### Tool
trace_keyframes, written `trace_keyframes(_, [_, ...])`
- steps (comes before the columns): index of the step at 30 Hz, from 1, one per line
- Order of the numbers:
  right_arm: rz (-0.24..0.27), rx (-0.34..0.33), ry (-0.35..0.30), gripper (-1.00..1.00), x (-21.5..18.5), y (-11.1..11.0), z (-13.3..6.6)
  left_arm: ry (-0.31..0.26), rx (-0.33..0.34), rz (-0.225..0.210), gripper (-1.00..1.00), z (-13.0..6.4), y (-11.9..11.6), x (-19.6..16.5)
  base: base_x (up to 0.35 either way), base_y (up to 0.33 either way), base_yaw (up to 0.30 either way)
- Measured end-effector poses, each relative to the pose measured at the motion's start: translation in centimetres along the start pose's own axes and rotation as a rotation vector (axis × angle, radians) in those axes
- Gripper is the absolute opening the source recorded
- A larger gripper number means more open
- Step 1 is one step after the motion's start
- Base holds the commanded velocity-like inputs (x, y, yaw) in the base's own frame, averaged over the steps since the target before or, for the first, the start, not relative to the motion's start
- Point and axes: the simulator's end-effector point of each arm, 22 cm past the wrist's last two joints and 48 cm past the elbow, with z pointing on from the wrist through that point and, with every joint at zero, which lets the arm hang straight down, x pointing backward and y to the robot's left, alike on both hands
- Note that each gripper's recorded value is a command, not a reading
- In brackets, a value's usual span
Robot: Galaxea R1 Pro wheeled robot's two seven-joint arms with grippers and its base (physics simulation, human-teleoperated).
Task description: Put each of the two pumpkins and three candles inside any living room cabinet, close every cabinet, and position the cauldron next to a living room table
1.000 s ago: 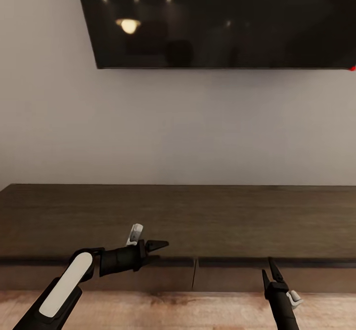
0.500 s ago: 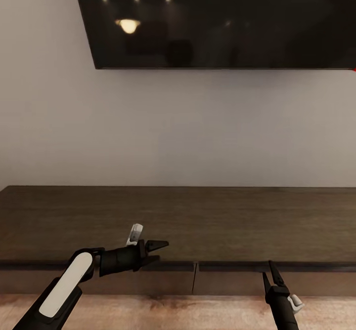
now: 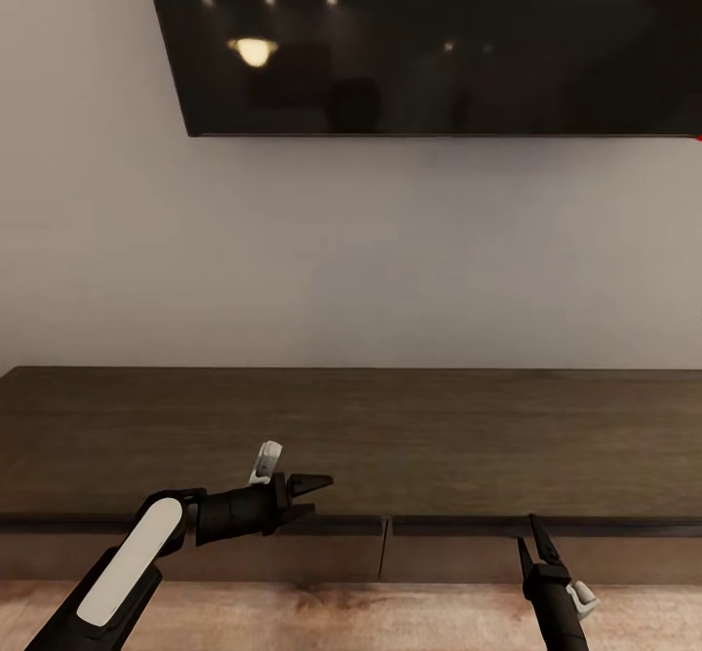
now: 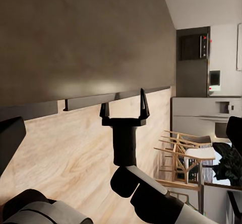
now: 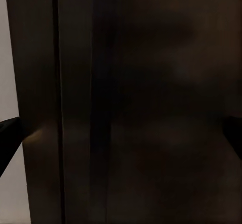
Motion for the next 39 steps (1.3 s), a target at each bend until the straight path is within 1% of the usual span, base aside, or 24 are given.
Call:
trace_keyframes(9, [0.002, -0.001, 0.001, -1.00, 0.1, 0.2, 0.8, 0.000, 0.000, -0.001, 1.00, 0.0, 0.0, 0.0, -0.046, 0.000, 0.000])
trace_keyframes(16, [0.003, -0.003, 0.000, -1.00, 0.1, 0.3, 0.9, -0.001, 0.000, -0.001, 1.00, 0.0, 0.0, -0.1, -0.009, 0.000, 0.000])
trace_keyframes(23, [0.002, -0.014, 0.000, -1.00, 0.1, 0.6, 1.1, -0.002, 0.001, 0.000, 1.00, 0.0, 0.0, -0.1, -0.108, 0.000, 0.000])
trace_keyframes(39, [0.001, -0.014, 0.001, -1.00, 0.1, 0.6, 1.0, -0.001, 0.000, 0.000, 1.00, 0.0, 0.0, 0.0, -0.003, 0.000, 0.000])
